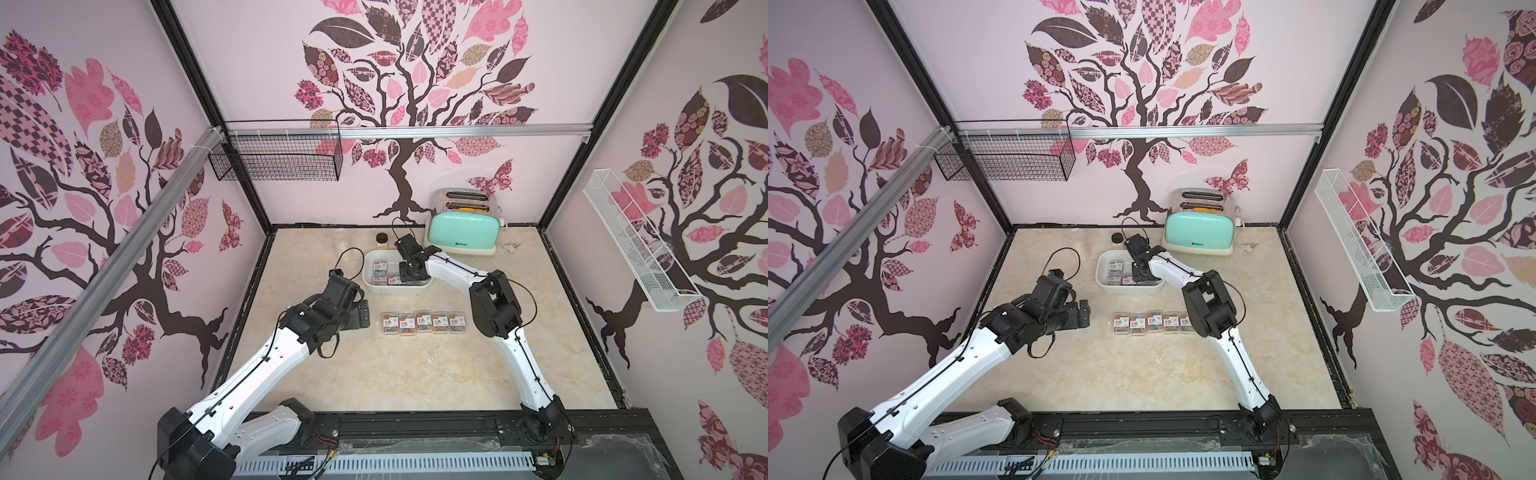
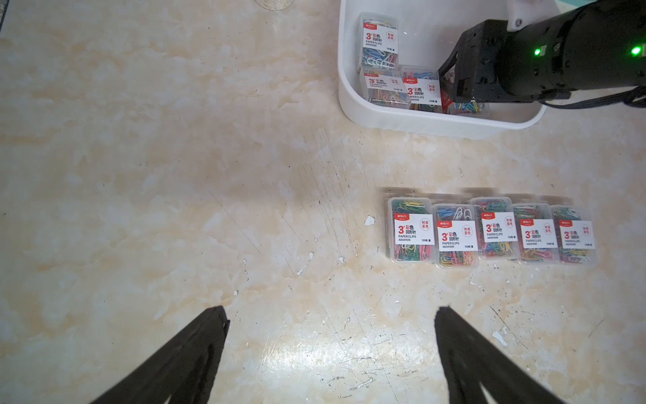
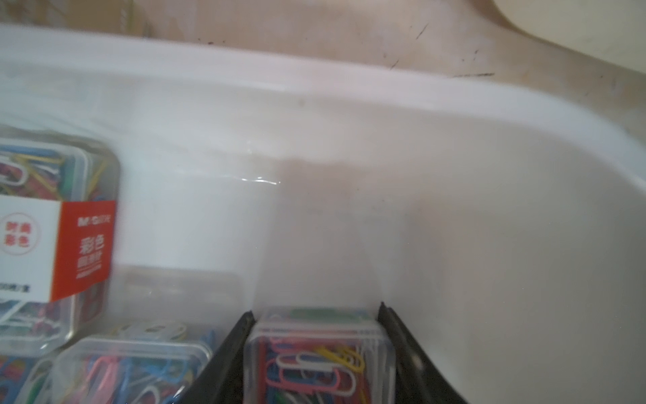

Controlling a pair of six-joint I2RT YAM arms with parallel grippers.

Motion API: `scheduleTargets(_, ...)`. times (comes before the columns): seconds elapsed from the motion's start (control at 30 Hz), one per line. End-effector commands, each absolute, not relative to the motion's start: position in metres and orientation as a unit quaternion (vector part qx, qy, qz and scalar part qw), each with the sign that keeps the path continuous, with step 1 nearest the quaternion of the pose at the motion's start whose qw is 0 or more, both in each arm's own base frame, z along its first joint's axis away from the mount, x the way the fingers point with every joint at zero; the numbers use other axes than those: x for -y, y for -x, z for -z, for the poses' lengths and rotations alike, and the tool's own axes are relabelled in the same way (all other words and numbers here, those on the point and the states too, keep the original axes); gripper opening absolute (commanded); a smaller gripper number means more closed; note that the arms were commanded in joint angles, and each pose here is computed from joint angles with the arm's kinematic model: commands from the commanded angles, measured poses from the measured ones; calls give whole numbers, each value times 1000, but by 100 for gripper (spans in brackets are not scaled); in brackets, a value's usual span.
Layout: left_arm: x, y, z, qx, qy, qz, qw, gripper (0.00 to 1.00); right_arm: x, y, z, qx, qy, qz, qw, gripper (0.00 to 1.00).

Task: Take the paper clips out of the storage box
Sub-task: Pick up the boxed paper clips from the storage box.

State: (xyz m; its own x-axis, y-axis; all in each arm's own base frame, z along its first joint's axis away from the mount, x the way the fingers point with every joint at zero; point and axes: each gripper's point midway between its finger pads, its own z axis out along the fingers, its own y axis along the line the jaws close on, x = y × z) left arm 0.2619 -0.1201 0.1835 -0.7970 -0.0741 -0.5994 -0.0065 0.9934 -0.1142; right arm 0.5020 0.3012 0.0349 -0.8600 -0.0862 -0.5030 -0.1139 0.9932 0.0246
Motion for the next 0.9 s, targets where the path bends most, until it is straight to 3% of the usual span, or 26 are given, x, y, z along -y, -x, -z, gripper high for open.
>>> scheduleTargets(0.0, 120, -268, -194, -940, 21, 55, 335, 98, -304, -510, -110, -944, 58, -54, 319, 30)
scheduleTargets(0.4, 123, -269, -196, -937, 16, 64, 342, 98, -291, -485, -162, -935, 76, -64, 340, 29)
scheduleTargets(0.87, 132, -274, -200, -933, 8, 82, 350, 98, -227, -391, -168, -948, 84, -48, 304, 30)
